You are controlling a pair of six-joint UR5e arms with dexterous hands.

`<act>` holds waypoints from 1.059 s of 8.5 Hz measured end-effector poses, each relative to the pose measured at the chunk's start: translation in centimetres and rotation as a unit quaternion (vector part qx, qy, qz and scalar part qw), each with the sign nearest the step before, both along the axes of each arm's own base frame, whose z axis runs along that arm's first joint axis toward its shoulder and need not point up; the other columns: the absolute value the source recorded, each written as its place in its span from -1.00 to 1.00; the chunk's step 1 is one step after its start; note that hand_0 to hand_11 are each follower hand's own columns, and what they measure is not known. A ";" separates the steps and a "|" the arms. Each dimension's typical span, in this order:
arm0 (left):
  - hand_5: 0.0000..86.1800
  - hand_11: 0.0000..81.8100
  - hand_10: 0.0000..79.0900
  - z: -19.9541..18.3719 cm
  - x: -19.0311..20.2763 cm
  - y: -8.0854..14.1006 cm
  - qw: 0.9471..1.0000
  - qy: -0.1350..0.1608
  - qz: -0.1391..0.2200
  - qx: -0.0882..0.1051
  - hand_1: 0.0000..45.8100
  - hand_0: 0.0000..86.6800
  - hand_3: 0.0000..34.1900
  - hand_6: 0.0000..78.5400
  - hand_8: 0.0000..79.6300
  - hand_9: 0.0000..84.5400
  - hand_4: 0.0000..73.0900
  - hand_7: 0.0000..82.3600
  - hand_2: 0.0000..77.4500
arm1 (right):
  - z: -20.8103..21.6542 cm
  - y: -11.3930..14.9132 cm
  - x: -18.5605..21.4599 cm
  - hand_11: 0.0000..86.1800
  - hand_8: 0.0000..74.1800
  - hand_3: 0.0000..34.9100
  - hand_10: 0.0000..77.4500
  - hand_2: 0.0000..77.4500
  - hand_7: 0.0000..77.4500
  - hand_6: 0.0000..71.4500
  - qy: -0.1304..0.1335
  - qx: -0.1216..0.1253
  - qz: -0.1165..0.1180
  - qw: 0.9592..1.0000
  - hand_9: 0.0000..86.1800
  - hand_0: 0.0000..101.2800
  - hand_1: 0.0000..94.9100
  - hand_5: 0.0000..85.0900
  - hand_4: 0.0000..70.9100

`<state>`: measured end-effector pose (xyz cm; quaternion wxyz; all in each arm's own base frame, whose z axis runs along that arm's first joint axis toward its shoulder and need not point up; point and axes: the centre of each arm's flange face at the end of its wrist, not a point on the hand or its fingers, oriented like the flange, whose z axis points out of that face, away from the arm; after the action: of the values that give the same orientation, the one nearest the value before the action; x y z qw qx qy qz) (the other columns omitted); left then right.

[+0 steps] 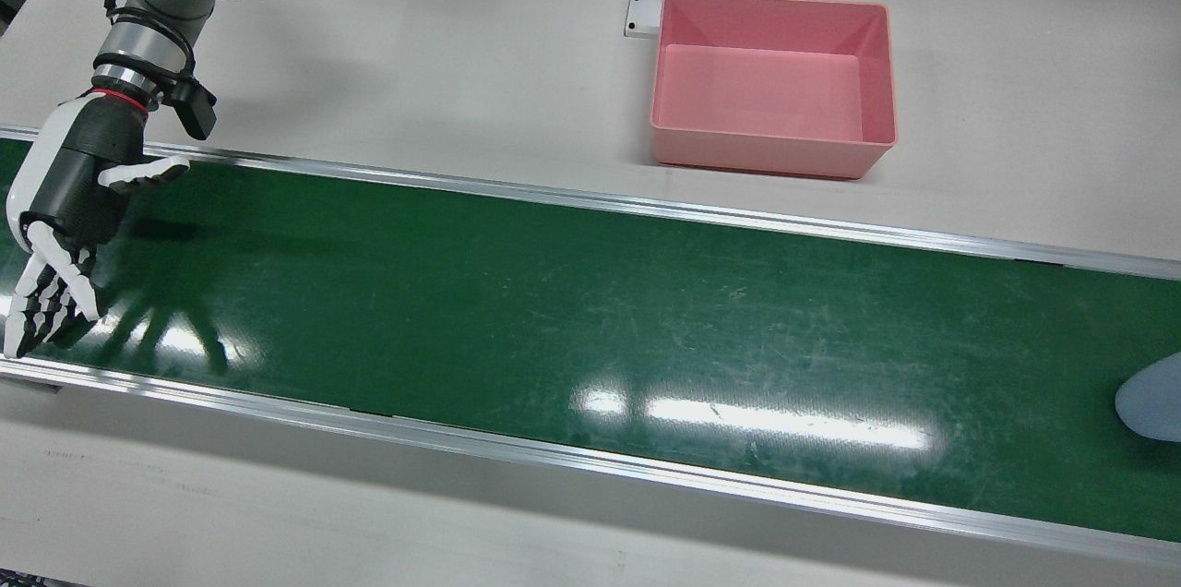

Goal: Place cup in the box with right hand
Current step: 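Lower the open right hand beside the conveyor belt and wait, then hold the right hand open as the blue cup rides toward it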

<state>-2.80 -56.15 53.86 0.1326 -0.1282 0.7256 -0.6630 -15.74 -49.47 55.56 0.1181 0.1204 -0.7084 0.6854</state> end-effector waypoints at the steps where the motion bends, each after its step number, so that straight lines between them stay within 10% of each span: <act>1: -1.00 -1.00 -1.00 0.0 0.0 0.0 1.000 0.000 0.000 0.000 -0.98 -1.00 -1.00 -1.00 -1.00 -1.00 -1.00 -1.00 -0.99 | 0.0 0.0 -0.1 -0.99 -0.94 0.10 -0.97 -0.99 -0.69 -0.98 0.000 0.000 -0.001 1.000 -0.97 -0.24 -1.00 -0.99 -0.35; 9: -1.00 -1.00 -1.00 0.0 0.0 0.0 1.000 0.000 0.000 0.000 -0.98 -1.00 -1.00 -1.00 -1.00 -1.00 -1.00 -1.00 -0.99 | -0.2 -0.2 -1.3 -1.00 -0.97 0.06 -0.99 -0.97 -0.65 -0.98 0.004 0.002 -0.008 1.000 -0.94 -0.23 -1.00 -0.99 -0.20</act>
<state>-2.80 -56.15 53.86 0.1326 -0.1282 0.7256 -0.6629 -17.01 -49.65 55.33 0.1265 0.1177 -0.7099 0.6828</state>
